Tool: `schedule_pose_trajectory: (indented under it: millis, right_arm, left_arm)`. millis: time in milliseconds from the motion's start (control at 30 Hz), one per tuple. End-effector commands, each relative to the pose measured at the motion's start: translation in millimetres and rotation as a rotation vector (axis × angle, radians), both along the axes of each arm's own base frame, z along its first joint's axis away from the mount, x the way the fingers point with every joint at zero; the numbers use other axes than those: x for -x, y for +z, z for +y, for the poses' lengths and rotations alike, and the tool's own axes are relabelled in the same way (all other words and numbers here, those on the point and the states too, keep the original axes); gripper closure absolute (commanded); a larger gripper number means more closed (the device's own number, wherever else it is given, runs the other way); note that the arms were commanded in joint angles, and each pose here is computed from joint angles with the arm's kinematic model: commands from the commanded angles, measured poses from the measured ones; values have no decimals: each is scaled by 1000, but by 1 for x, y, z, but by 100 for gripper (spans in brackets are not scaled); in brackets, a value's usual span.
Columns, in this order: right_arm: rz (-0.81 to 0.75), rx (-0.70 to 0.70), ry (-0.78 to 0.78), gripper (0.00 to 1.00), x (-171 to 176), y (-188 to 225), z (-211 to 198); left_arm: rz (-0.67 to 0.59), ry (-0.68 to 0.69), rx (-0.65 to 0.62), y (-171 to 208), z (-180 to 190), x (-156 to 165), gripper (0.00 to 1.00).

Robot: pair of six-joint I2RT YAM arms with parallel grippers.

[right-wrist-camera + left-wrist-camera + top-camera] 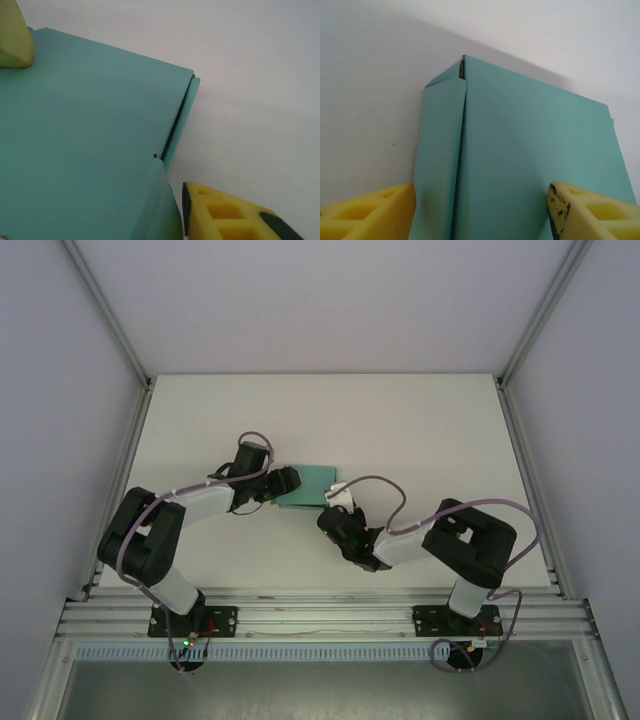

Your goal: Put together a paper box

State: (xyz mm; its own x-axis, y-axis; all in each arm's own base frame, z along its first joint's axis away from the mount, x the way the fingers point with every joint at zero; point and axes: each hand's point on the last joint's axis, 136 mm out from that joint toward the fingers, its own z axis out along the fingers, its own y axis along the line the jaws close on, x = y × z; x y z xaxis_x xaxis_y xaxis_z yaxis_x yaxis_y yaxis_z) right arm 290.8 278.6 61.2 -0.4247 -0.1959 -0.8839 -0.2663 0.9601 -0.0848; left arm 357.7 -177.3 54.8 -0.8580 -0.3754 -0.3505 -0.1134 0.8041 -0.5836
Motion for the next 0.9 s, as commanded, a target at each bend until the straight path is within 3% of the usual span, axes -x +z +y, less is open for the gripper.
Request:
schedule_pose_trajectory:
  millis: [0,100,367,600,867]
  right_arm:
    - [17,-17,20,56,8,6,-5]
    - [42,-35,33,51,17,8,-11]
    - [93,-37,51,23,38,11,-36]
    - [54,-157,-11,3,35,46,-50]
    - [194,-347,-136,0,7,61,-76]
  left_arm:
    - [49,-6,-46,-21,5,8,33]
    - [50,-12,-38,-24,3,9,34]
    - [49,-18,-36,-25,2,7,37]
    - [71,-27,-22,-38,-1,9,53]
    - [94,-50,96,-52,-10,12,62]
